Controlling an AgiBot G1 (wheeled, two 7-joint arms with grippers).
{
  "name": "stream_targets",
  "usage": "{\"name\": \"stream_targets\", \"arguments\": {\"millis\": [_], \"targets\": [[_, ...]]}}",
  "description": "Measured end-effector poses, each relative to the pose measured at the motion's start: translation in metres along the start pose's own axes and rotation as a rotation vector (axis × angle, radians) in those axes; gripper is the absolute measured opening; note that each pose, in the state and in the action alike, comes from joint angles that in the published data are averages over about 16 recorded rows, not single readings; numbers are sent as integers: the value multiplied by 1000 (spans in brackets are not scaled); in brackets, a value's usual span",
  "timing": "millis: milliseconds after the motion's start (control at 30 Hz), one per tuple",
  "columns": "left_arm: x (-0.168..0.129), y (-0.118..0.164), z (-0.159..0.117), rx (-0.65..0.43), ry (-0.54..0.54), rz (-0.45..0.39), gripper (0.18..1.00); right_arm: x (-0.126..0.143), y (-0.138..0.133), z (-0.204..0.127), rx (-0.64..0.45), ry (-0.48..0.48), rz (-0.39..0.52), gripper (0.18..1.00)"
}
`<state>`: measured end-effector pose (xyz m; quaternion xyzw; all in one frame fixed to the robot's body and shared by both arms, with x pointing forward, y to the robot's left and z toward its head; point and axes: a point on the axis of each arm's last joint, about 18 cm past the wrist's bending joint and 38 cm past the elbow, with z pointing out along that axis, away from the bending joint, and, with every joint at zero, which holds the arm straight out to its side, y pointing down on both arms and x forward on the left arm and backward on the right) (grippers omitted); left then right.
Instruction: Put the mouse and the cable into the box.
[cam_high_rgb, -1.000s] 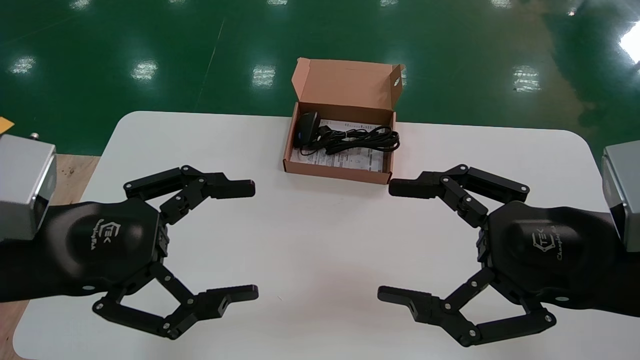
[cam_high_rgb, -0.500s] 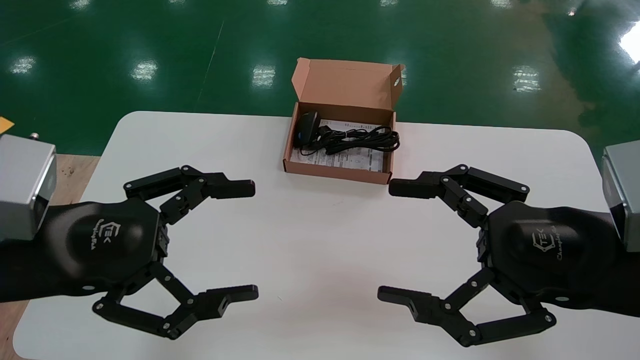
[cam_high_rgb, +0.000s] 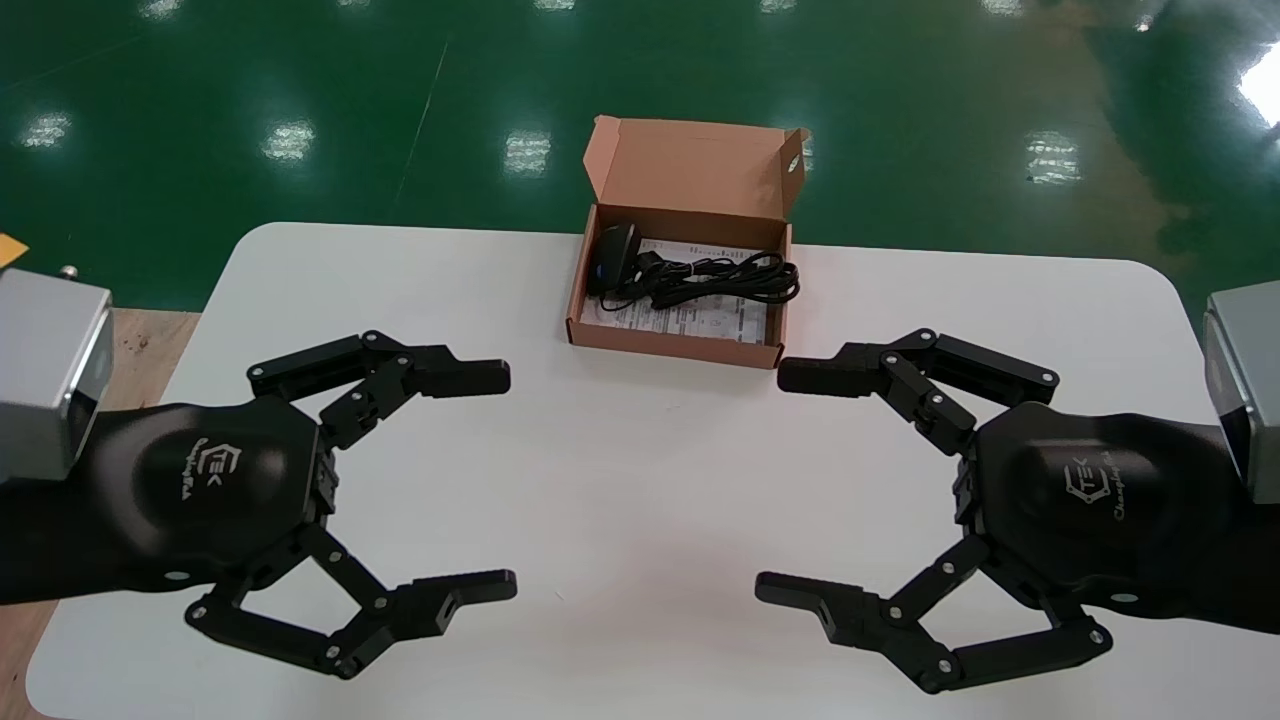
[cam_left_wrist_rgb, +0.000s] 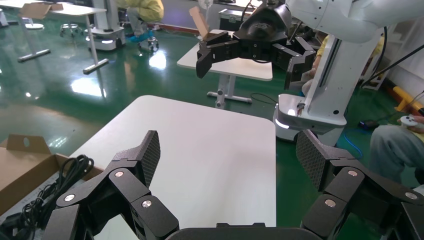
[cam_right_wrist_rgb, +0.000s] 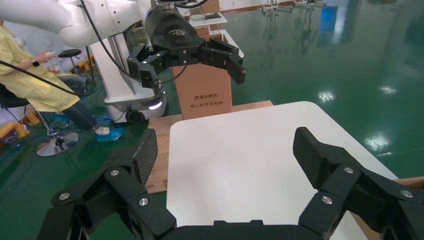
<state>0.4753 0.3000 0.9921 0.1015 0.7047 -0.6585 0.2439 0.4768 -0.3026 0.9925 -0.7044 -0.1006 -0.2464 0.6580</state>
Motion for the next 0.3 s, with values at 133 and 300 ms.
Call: {"name": "stream_targets", "arguments": {"millis": [133,300], "targets": [[0,0,0,0,0,0,1001,0,0,0,0,0,0,1000],[0,0,0,0,0,0,1001,0,0,0,0,0,0,1000]]}}
